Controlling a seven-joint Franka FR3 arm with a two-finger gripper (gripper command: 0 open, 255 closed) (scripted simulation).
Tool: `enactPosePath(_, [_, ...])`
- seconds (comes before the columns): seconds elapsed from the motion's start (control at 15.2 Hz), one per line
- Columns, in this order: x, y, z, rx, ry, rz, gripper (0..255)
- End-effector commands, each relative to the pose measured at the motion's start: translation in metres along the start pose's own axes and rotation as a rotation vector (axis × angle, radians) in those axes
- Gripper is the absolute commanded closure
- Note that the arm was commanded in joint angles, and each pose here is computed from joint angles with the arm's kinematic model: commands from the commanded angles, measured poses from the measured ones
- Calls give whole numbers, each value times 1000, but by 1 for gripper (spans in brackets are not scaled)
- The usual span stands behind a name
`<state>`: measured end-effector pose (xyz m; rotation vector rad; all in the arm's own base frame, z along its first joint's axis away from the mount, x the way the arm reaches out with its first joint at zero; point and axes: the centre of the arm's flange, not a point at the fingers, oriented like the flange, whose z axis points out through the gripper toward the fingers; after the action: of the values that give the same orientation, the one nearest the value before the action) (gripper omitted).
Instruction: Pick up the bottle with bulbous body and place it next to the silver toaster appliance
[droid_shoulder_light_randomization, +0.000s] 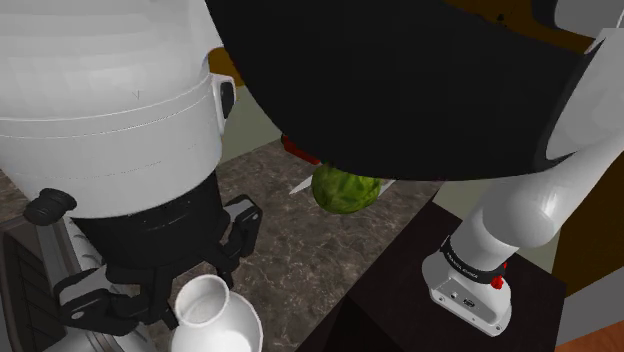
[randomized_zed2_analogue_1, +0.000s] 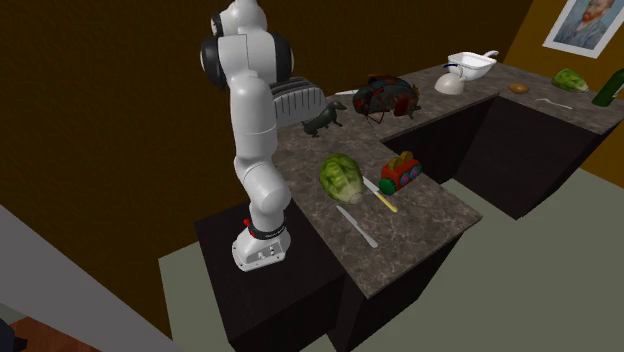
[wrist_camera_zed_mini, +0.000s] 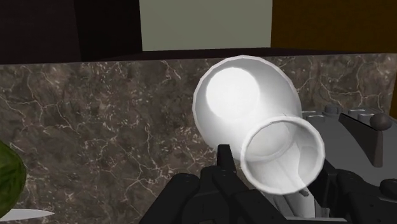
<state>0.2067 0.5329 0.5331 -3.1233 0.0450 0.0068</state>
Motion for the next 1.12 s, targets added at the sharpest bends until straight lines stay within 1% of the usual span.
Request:
enactPosePath(0.0, [0, 1, 10, 1, 1, 0, 255])
enactPosePath(0.99, [0, 2, 92, 1, 1, 0, 255])
enactPosePath(1.06, [0, 2, 92, 1, 1, 0, 255])
